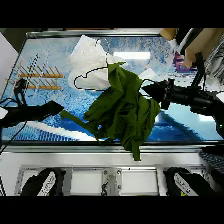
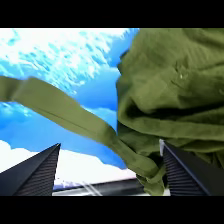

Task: Fold the clothes and pants, and hang the long-sleeved shirts on hangers.

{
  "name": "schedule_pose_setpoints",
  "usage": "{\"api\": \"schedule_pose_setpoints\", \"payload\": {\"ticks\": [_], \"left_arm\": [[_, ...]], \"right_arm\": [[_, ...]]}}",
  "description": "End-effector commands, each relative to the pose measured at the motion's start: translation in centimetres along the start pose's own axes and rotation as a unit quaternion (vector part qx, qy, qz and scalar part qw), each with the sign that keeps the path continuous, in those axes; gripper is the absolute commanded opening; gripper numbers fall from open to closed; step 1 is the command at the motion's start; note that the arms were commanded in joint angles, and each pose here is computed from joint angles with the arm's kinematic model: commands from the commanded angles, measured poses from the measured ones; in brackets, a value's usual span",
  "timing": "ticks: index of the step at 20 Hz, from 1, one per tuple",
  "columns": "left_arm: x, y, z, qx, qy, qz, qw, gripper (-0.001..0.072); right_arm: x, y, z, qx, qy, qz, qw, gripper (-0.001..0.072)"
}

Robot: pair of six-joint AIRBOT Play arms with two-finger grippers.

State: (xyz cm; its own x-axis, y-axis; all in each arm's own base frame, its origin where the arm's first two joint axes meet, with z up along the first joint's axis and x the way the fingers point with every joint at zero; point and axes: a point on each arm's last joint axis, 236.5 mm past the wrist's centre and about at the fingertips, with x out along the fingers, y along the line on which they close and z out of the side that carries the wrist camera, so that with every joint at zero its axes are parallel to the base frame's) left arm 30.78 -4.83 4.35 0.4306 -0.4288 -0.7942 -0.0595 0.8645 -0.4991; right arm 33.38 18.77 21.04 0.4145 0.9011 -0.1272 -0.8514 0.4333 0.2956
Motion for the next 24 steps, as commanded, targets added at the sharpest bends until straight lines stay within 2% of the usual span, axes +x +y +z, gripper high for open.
{"api": "schedule_pose_setpoints", "payload": {"ticks": [1, 3, 8, 13, 18, 19, 20, 21, 23, 24], "left_arm": [[4.3, -1.8, -2.2, 0.004, 0.073, -0.015, 0.997, 0.0689], [7.3, -2.9, -2.4, 0.015, 0.080, -0.015, 0.997, 0.0688], [12.7, -2.7, -4.1, -0.035, 0.120, 0.004, 0.992, 0.0689], [15.1, -2.3, -5.0, -0.099, 0.145, -0.012, 0.984, 0.0689], [16.1, -1.8, -6.4, -0.098, 0.153, -0.004, 0.983, 0.0689], [16.3, -1.7, -6.7, -0.099, 0.154, -0.001, 0.983, 0.0668], [16.4, -1.4, -6.8, -0.101, 0.151, 0.001, 0.983, 0.0617], [16.5, -1.3, -6.8, -0.101, 0.150, 0.002, 0.983, 0.0469], [16.5, -1.5, -6.3, -0.098, 0.143, 0.001, 0.985, 0.0089], [16.2, -1.7, -5.7, -0.087, 0.139, -0.003, 0.986, 0.0016]], "right_arm": [[0.0, -0.1, 0.0, 0.001, 0.002, -0.005, 1.000, 0.0009], [0.0, -0.1, 0.0, 0.001, 0.002, -0.004, 1.000, 0.0009], [0.0, -0.1, 0.0, 0.001, 0.002, -0.004, 1.000, 0.0010], [0.0, -0.1, 0.0, 0.001, 0.002, -0.004, 1.000, 0.0010], [0.0, -0.1, 0.0, 0.001, 0.002, -0.004, 1.000, 0.0010], [0.0, -0.1, 0.0, 0.000, 0.002, -0.004, 1.000, 0.0010], [0.0, -0.1, 0.0, 0.000, 0.001, -0.004, 1.000, 0.0010], [0.0, -0.1, 0.0, 0.000, 0.001, -0.004, 1.000, 0.0010], [0.0, -0.1, 0.0, 0.001, 0.001, -0.004, 1.000, 0.0010], [0.0, -0.1, 0.1, 0.001, 0.000, -0.004, 1.000, 0.0010]]}}
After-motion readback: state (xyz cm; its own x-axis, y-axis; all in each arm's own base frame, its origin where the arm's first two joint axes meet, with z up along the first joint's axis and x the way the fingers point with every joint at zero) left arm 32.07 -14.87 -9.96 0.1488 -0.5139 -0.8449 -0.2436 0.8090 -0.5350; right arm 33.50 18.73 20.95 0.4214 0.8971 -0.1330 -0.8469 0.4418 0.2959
